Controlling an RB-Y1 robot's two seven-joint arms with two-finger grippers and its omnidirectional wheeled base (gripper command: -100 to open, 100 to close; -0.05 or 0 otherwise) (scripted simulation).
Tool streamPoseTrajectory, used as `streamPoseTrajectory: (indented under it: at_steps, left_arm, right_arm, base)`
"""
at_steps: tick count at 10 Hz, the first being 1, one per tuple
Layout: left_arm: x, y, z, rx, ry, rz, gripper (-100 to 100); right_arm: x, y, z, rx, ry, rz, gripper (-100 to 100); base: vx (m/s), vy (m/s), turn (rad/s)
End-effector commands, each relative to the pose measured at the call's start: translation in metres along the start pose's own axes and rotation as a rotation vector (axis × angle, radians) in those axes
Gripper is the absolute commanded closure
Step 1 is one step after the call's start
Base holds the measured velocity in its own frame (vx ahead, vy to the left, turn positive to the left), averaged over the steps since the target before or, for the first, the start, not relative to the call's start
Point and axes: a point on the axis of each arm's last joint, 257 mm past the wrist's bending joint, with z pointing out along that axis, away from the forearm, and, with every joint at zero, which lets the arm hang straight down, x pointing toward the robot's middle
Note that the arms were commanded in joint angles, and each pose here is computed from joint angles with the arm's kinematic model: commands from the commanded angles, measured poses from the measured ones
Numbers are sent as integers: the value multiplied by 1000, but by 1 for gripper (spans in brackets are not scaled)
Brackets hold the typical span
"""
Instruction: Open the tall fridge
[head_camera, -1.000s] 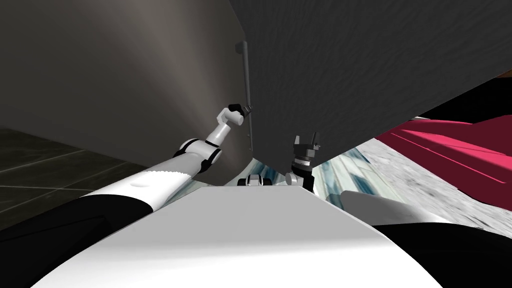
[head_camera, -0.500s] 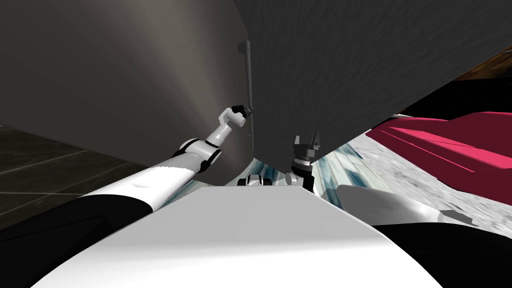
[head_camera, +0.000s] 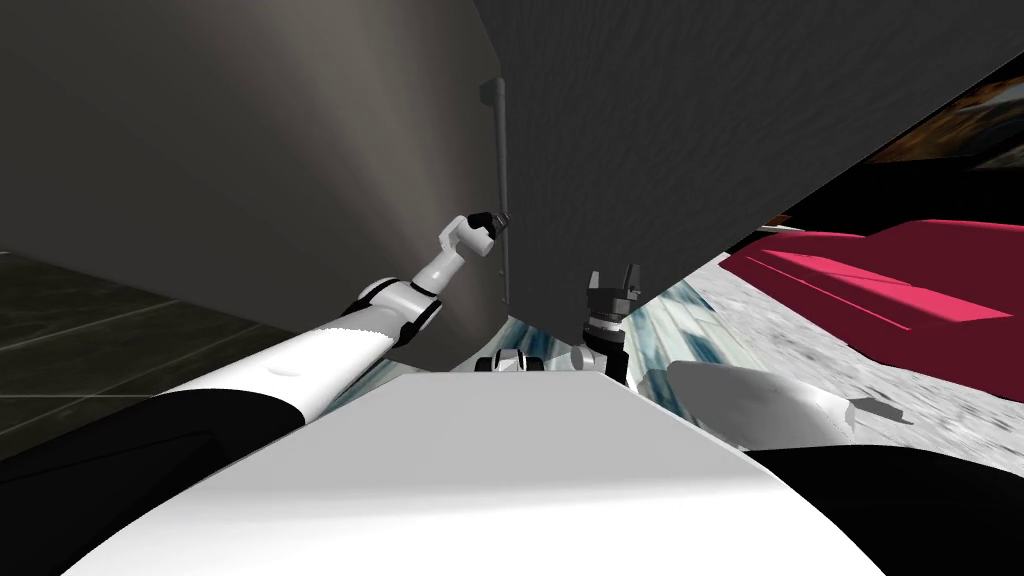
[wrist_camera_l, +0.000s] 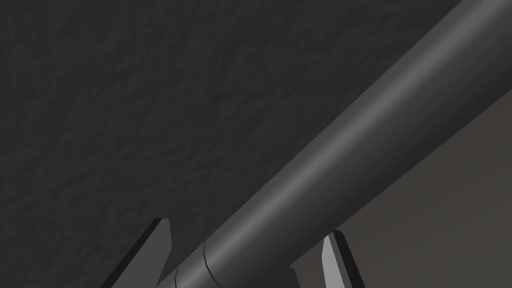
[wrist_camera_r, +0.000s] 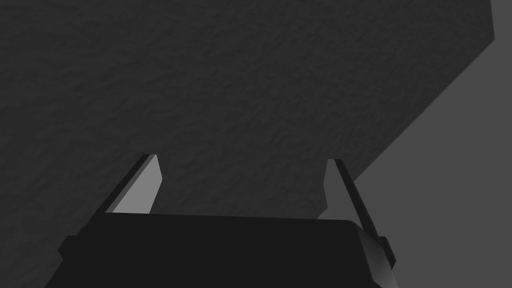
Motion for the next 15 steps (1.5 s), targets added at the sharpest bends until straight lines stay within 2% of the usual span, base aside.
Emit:
streamPoseTrajectory:
  at_steps: [1, 2, 3, 6, 7, 8, 9, 15]
  left_arm:
    - [5, -19, -5, 30, 3, -39, 100]
    - [5, -19, -5, 30, 3, -56, 100]
    - [20, -29, -10, 39, 8, 3, 100]
    - [20, -31, -11, 43, 10, -65, 100]
    - [20, -31, -11, 43, 10, -65, 100]
    - [26, -23, -9, 28, 14, -31, 100]
    - [47, -51, -15, 78, 53, -32, 100]
    - [112, -133, -44, 229, 182, -48, 100]
  right_arm:
    - [0, 0, 0, 0, 0, 0, 0]
    - [0, 0, 0, 0, 0, 0, 0]
    - [0, 0, 0, 0, 0, 0, 0]
    - [0, 0, 0, 0, 0, 0, 0]
    - [0, 0, 0, 0, 0, 0, 0]
    - [0, 0, 0, 0, 0, 0, 0]
    - [0, 0, 0, 0, 0, 0, 0]
    - [0, 0, 0, 0, 0, 0, 0]
  base:
    - [-57, 45, -29]
    - [-13, 16, 11]
    - [-65, 52, -145]
    - [-48, 35, -46]
    - [8, -13, 21]
    - [7, -6, 7]
    - [-90, 77, -75]
    - [-200, 93, -85]
